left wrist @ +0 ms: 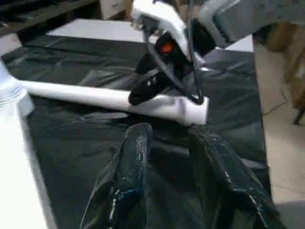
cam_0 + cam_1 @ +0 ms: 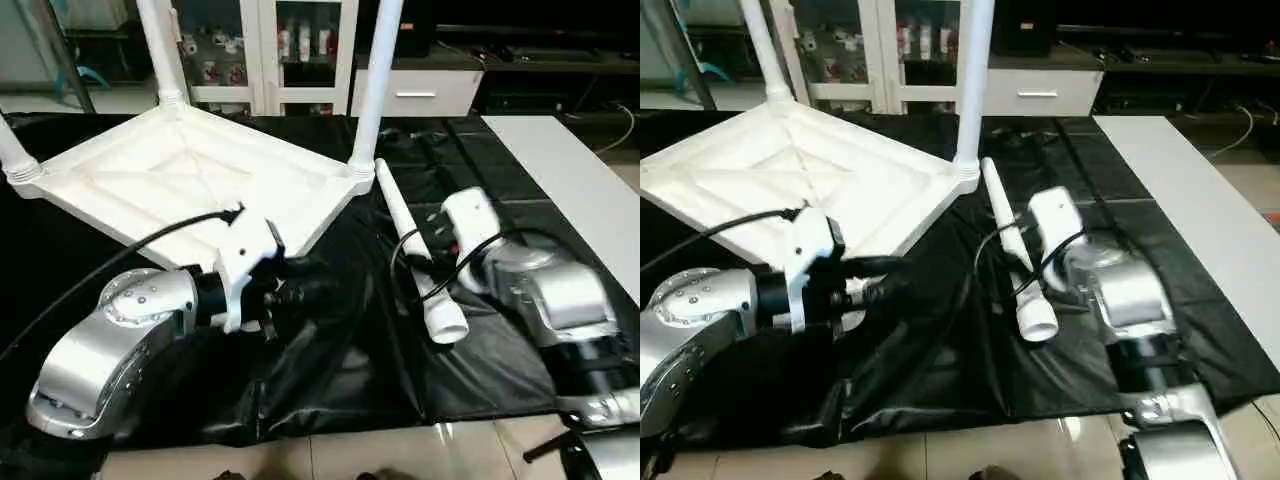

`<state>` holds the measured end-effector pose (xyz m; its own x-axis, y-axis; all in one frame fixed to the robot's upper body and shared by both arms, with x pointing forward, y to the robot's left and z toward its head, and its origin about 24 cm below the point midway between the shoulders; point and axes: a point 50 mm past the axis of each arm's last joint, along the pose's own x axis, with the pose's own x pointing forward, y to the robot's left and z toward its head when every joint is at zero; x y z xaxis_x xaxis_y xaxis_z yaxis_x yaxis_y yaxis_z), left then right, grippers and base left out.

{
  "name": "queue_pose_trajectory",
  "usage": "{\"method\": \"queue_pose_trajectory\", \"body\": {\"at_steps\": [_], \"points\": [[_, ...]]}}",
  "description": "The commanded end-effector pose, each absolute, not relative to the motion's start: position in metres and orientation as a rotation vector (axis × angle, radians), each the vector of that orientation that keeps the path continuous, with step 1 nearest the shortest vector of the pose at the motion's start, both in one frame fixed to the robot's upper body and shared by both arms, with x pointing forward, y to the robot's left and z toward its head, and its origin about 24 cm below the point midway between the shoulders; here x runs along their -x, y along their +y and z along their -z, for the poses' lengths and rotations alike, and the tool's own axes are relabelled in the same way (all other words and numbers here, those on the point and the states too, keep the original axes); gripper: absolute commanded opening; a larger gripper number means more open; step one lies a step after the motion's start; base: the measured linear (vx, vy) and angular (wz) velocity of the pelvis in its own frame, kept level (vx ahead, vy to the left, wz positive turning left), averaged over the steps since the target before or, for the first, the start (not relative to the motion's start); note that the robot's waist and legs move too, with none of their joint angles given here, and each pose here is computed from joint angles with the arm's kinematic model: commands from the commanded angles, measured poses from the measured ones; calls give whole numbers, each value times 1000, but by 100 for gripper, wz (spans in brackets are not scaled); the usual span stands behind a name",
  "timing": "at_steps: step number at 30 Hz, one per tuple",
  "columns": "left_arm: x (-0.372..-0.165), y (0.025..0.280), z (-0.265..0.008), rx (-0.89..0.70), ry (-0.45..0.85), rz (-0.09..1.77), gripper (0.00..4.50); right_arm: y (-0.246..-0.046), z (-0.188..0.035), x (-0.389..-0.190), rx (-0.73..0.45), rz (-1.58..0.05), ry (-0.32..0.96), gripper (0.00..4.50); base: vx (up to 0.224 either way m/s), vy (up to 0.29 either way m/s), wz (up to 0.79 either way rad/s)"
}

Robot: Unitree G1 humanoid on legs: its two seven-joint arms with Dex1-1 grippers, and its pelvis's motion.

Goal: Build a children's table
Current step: Pick table leg

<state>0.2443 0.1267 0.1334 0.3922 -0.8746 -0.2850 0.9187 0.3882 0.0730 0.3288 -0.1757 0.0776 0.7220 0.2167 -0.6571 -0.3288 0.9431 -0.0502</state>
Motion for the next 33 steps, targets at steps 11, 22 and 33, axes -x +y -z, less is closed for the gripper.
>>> {"method": "queue_pose_trajectory", "body": {"at_steps": [11,22,33], "points": [[-234,123,-128,-307,298,1213,279,-166,-65,-331,99,-330,883,371,0,0,0],[-231,126,-130,-347,326,1209,375,-173,-53,-330,77,-285,977,279,0,0,0],[-232,124,-130,-348,303,1199,449,-176,-53,-330,16,-232,935,197,0,0,0]]}}
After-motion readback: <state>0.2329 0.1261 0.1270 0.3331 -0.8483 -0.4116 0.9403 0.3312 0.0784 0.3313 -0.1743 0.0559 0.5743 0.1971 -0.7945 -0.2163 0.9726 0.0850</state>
